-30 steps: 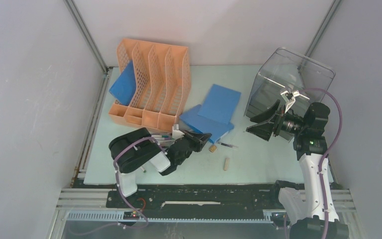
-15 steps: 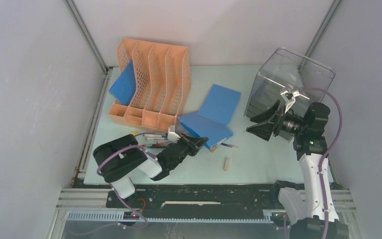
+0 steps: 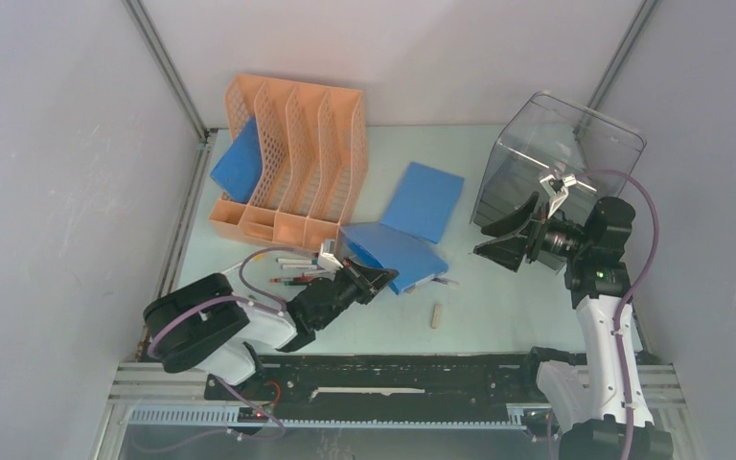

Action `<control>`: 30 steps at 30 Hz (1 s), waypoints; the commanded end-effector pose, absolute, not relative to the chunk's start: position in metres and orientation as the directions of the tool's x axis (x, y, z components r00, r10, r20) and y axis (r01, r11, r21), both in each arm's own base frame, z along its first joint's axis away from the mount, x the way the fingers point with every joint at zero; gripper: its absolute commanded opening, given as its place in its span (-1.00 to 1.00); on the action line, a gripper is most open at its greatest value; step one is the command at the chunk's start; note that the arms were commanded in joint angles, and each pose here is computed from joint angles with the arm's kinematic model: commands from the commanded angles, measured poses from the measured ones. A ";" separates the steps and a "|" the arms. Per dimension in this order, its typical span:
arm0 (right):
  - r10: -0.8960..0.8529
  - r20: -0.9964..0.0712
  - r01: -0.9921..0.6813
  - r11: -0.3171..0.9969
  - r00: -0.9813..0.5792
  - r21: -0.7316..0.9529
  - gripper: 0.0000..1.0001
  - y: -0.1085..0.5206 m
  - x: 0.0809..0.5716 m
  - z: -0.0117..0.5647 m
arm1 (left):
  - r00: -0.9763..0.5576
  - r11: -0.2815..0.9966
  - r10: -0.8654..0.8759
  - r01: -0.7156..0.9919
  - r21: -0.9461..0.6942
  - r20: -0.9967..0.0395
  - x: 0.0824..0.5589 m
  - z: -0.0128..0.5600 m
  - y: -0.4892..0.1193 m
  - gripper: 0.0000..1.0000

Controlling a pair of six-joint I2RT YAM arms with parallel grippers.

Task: Organize the desk
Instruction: Pick up the folder from the center of the board.

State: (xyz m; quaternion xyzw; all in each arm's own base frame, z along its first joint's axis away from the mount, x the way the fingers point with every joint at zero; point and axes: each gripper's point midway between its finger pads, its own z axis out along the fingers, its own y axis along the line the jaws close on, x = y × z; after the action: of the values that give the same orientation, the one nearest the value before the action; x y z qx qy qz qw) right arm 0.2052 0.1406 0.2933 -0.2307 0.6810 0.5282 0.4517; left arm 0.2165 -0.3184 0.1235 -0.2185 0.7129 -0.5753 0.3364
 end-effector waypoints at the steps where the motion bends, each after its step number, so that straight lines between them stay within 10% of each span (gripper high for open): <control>1: 0.144 -0.894 -0.828 0.337 -0.425 0.448 0.94 0.142 0.205 0.307 | -0.696 0.283 -0.644 0.168 -0.944 -0.317 0.207 0.139 -0.319 -1.00; 30: 0.141 -0.896 -0.831 0.335 -0.422 0.444 0.94 0.143 0.204 0.307 | -0.760 0.630 -0.106 0.448 -0.635 -0.642 0.194 0.173 -0.294 -1.00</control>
State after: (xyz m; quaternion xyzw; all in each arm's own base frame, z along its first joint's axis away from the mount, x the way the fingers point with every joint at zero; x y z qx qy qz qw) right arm 0.2042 0.1423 0.2931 -0.2347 0.6797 0.5293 0.4503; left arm 0.1992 -0.2947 0.1474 0.0397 0.8440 -0.4244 0.3255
